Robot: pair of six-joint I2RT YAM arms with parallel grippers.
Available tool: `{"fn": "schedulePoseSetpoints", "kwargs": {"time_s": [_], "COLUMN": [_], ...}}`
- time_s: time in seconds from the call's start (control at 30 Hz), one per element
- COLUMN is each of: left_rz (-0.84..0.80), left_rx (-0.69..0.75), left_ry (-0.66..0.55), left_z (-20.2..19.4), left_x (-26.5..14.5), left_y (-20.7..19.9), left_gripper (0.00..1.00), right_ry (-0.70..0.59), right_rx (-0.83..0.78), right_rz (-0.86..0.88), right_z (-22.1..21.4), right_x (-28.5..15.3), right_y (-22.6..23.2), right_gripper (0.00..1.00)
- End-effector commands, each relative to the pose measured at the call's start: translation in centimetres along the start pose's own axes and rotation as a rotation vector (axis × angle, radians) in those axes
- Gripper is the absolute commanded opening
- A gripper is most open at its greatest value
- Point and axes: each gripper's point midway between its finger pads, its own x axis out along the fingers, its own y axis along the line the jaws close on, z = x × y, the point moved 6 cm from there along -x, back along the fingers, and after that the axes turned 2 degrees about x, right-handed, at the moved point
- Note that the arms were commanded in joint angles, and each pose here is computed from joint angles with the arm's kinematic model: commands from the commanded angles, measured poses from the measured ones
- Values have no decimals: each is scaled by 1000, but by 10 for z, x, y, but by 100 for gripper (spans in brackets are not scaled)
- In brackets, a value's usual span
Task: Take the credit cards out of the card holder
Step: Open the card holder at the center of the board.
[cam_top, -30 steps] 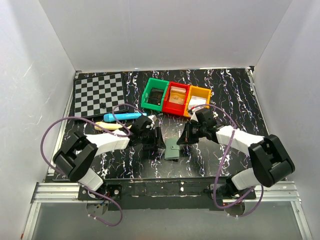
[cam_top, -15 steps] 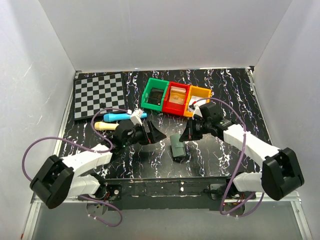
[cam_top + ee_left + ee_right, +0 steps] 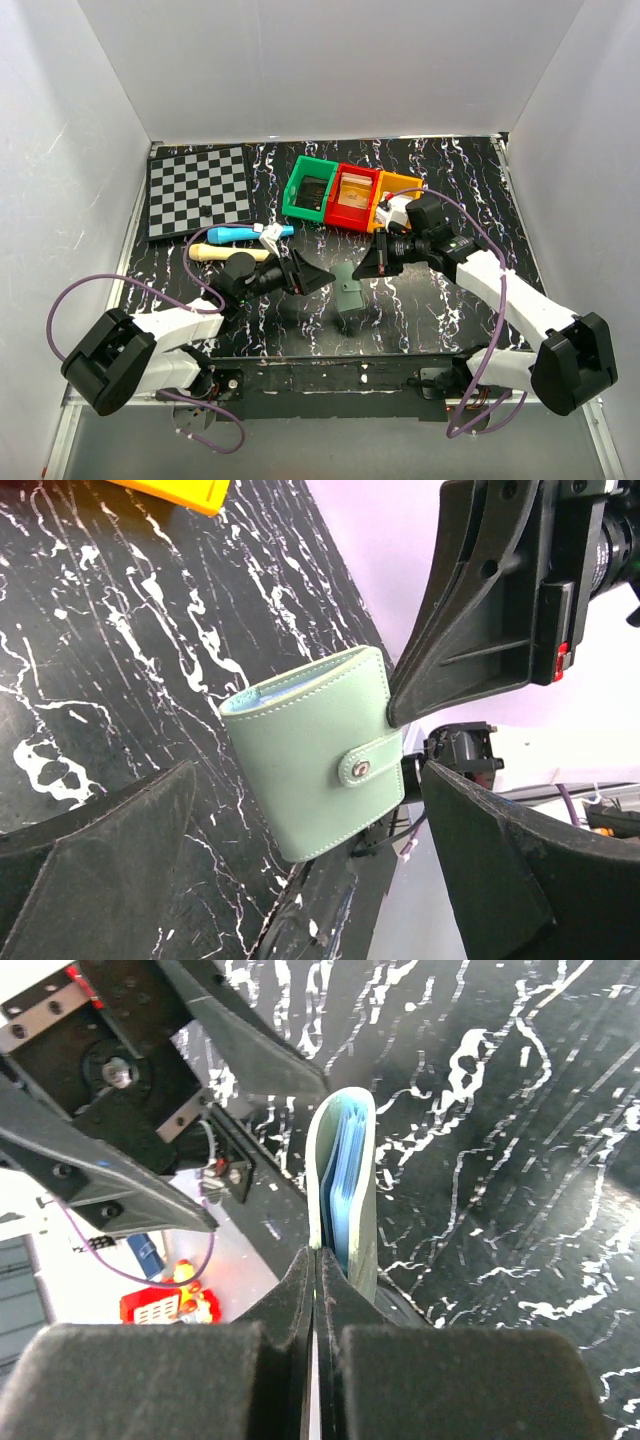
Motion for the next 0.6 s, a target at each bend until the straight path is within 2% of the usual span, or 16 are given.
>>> {"fn": "schedulePoseSetpoints", "kwargs": {"time_s": [0.0,0.27,0.57], "left_rz": [-106,-185,-245], "left_rx": [41,62,56], "left_ry": [-44,-67,-39], "left_z": [12,18,14], "left_x": [-2,-6,-7], "left_y": [-17,-29,-35], "left_gripper": [97,97,96], "right_ry": [-29,-7,1], "right_rx": [-73,-72,-51], "right_rz": [200,346,401], "right_z": [15,14,14], "right_x": [-16,-20,-19], "right_y": [46,62,65], "right_gripper": [1,1,1]}}
